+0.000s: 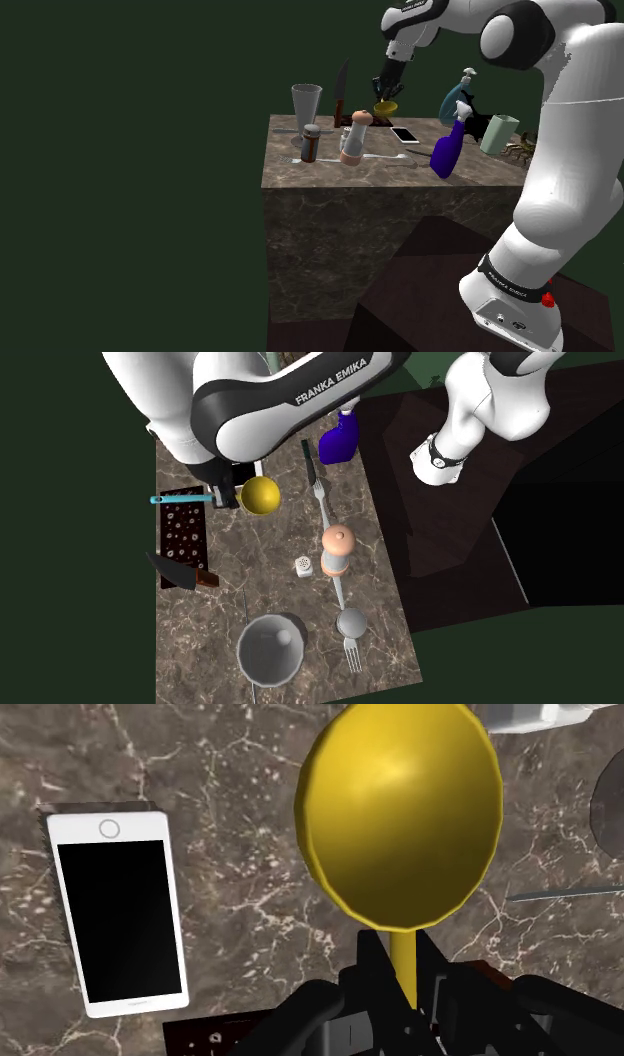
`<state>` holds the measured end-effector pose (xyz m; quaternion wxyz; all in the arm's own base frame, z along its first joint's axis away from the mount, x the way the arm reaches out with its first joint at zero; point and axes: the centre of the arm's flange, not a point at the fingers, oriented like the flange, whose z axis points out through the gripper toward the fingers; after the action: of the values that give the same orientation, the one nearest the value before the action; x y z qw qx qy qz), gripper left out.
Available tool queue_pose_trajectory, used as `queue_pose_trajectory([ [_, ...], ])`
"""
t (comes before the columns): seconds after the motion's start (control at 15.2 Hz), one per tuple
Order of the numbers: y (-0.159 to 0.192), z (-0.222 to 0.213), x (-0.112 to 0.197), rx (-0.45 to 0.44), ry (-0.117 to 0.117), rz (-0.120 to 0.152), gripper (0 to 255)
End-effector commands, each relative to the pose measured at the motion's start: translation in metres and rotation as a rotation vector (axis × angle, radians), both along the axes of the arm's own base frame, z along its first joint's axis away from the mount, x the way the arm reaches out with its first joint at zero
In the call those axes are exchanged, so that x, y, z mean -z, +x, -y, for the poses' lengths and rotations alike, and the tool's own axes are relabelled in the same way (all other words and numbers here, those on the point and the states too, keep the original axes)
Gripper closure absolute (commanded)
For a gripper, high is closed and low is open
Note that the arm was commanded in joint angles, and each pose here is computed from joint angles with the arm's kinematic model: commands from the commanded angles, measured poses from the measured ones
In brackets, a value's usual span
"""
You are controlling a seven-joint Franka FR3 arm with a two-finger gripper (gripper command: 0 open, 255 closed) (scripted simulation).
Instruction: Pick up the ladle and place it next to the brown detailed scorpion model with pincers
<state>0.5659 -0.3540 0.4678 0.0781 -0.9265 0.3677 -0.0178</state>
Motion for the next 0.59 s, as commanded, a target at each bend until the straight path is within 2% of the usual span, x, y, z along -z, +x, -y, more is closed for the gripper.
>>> queue_pose_trajectory([
  [0.0,0.001,0.000,-0.011,0.000,0.000,0.000,255],
  [0.26,0.001,0.000,-0.030,0.000,0.000,0.000,255],
  [0.53,-0.051,0.011,-0.030,0.000,0.000,0.000,255],
])
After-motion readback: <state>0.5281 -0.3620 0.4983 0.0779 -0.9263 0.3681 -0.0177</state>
